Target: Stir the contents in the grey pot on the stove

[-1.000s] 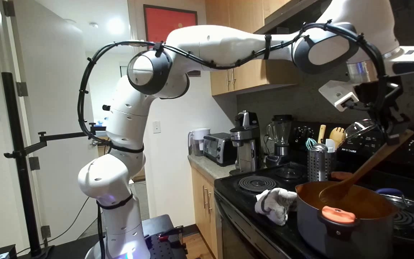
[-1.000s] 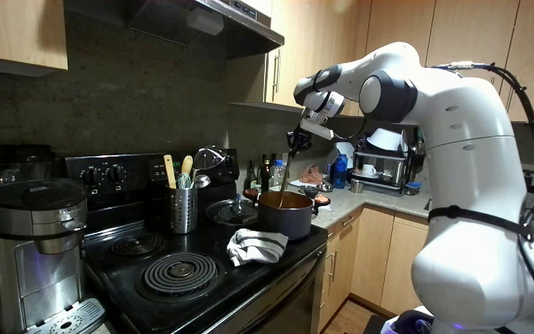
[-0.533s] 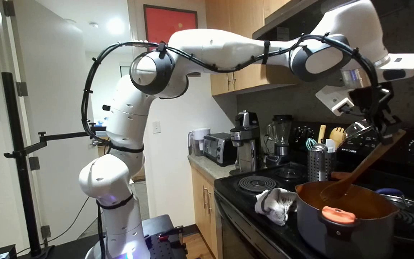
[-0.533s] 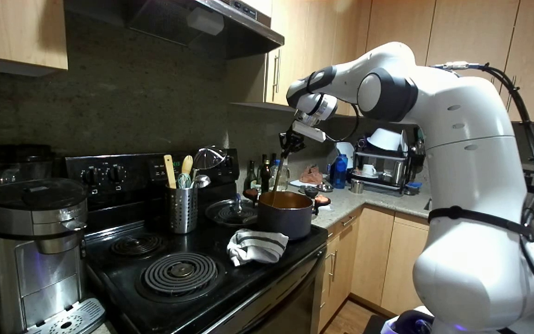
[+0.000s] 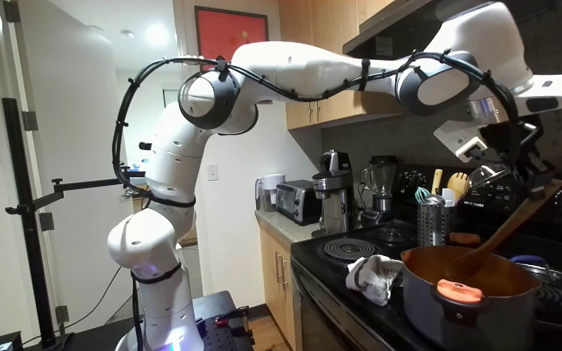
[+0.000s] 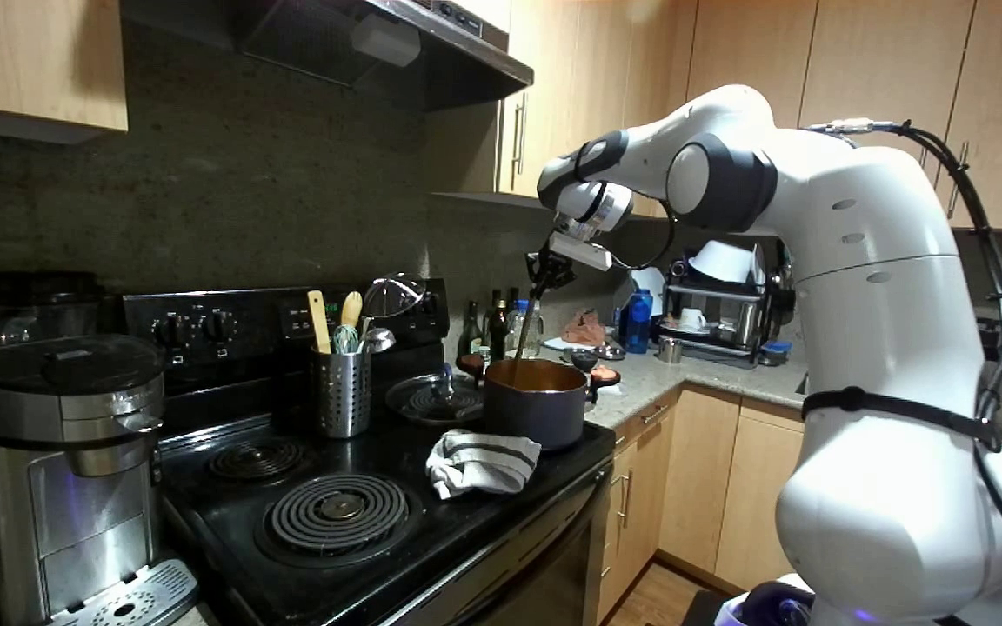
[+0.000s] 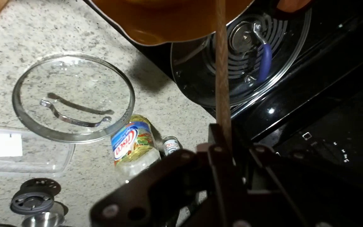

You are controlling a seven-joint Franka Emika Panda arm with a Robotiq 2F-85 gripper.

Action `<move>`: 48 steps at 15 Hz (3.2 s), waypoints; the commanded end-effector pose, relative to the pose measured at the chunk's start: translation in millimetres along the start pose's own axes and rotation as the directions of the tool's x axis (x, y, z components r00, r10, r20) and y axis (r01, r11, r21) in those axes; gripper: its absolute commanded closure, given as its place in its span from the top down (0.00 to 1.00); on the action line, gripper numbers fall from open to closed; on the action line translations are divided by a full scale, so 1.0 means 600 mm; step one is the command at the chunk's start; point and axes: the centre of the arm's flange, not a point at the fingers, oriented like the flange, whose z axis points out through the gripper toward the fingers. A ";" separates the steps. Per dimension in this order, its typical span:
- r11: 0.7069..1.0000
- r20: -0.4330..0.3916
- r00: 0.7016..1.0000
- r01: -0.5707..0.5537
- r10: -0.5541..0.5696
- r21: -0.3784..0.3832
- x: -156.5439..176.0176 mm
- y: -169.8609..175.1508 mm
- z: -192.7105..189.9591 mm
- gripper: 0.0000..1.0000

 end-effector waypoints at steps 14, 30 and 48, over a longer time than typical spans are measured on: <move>0.991 -0.066 0.993 -0.107 0.102 -0.075 0.011 0.123 -0.041 0.03; 0.994 0.004 0.999 0.038 -0.038 -0.105 -0.105 0.088 -0.109 0.03; 0.985 -0.057 0.985 0.159 -0.163 -0.071 -0.096 -0.082 -0.047 0.03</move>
